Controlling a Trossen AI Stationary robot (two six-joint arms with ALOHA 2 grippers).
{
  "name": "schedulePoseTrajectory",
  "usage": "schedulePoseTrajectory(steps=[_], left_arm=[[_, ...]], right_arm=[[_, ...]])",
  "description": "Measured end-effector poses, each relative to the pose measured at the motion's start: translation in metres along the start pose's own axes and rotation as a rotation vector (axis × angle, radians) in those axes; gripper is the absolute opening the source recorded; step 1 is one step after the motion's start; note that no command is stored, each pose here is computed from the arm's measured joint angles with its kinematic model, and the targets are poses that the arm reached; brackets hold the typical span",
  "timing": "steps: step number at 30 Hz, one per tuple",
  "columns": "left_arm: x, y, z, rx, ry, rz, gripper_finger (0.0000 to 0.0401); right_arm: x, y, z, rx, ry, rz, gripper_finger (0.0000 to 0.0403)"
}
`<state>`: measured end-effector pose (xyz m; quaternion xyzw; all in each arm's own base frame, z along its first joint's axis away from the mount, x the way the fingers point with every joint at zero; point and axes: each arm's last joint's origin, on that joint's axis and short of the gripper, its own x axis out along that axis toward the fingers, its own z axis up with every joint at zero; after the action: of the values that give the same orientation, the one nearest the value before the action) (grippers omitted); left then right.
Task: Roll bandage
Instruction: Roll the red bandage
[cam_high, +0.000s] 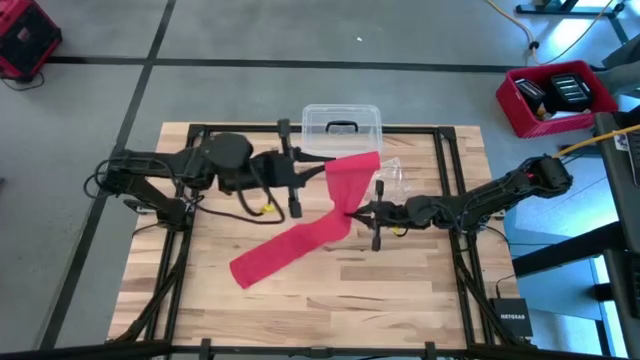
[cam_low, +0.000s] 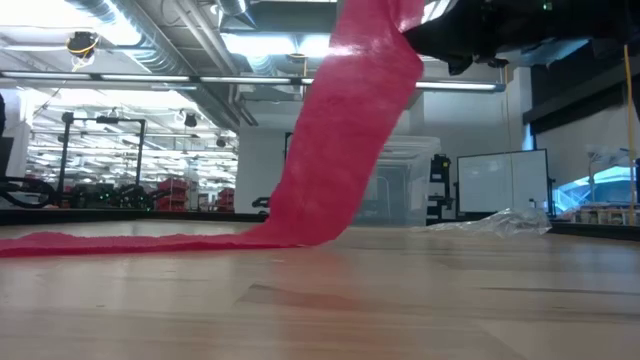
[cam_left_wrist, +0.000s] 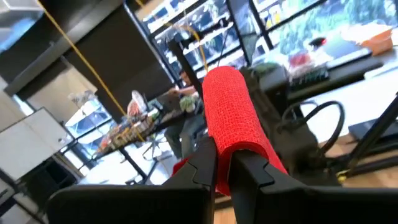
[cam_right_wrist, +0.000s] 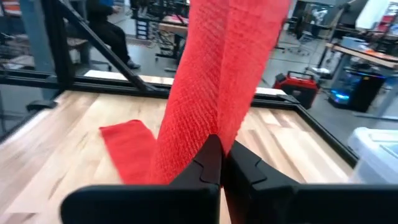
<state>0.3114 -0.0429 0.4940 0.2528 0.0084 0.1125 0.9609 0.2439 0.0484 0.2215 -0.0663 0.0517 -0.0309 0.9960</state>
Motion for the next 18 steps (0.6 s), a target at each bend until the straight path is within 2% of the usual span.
schedulePoseTrajectory(steps=[6, 10, 13, 18], left_arm=[[0.0, -0.001, -0.004, 0.015, 0.038, -0.016, 0.0017], [0.002, -0.005, -0.013, 0.022, 0.101, -0.043, 0.0017], [0.003, -0.008, -0.019, 0.027, 0.135, -0.045, 0.0017], [0.004, -0.011, -0.025, 0.049, 0.17, -0.04, 0.0017]], right_arm=[[0.0, 0.0, 0.0, 0.005, 0.0, 0.003, 0.0011], [0.001, -0.001, 0.008, 0.07, -0.051, -0.001, 0.0029], [0.003, -0.001, 0.021, 0.126, -0.083, 0.001, 0.0049], [0.003, -0.002, 0.046, 0.114, -0.048, 0.07, 0.0107]])
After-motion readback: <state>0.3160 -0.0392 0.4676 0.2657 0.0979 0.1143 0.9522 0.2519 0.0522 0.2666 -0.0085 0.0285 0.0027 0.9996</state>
